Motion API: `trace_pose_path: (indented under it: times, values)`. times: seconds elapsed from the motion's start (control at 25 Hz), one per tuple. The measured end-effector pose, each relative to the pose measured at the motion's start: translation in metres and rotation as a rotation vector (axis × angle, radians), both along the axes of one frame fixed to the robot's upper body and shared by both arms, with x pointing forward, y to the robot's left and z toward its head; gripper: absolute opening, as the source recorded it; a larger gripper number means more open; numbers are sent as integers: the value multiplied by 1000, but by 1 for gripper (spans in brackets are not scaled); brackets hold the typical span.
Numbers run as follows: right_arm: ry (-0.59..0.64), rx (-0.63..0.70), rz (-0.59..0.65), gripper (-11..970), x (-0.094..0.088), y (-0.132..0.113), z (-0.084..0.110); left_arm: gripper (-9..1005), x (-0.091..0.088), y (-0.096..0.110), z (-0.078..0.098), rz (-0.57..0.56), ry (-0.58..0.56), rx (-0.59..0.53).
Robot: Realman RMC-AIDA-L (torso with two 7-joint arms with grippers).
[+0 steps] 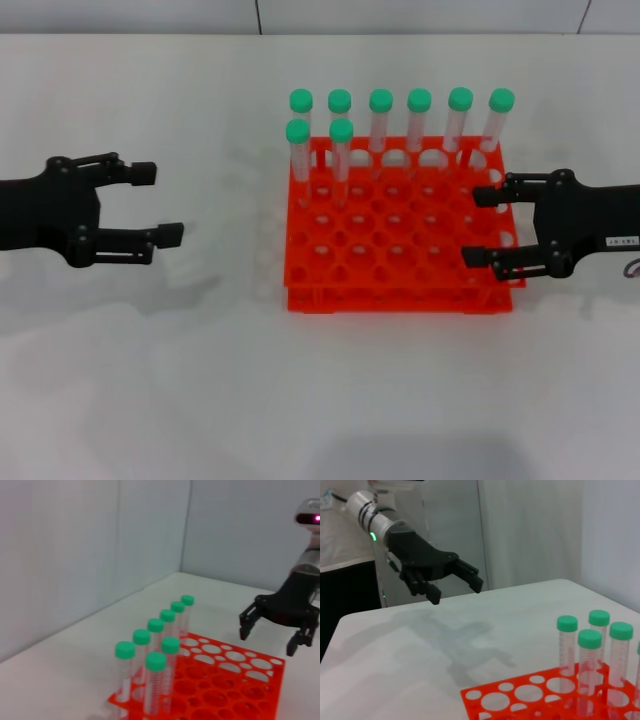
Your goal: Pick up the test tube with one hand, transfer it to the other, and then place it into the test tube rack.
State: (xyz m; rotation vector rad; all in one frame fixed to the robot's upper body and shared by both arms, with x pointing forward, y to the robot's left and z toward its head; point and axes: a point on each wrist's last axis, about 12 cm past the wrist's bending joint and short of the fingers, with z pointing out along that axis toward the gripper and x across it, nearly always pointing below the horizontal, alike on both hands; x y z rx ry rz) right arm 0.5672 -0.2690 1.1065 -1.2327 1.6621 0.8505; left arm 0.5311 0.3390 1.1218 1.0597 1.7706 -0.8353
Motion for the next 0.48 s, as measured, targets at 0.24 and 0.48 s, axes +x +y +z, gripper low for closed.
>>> trace_pose_path:
  times: [0.24,0.48]
  values:
    - [13,-9,6,778,-2,-1,-3,880,8,-12,4,-85,17,20]
    - [13,-11,3,778,-2,-1,-5,880,10,-15,5,-95,17,26]
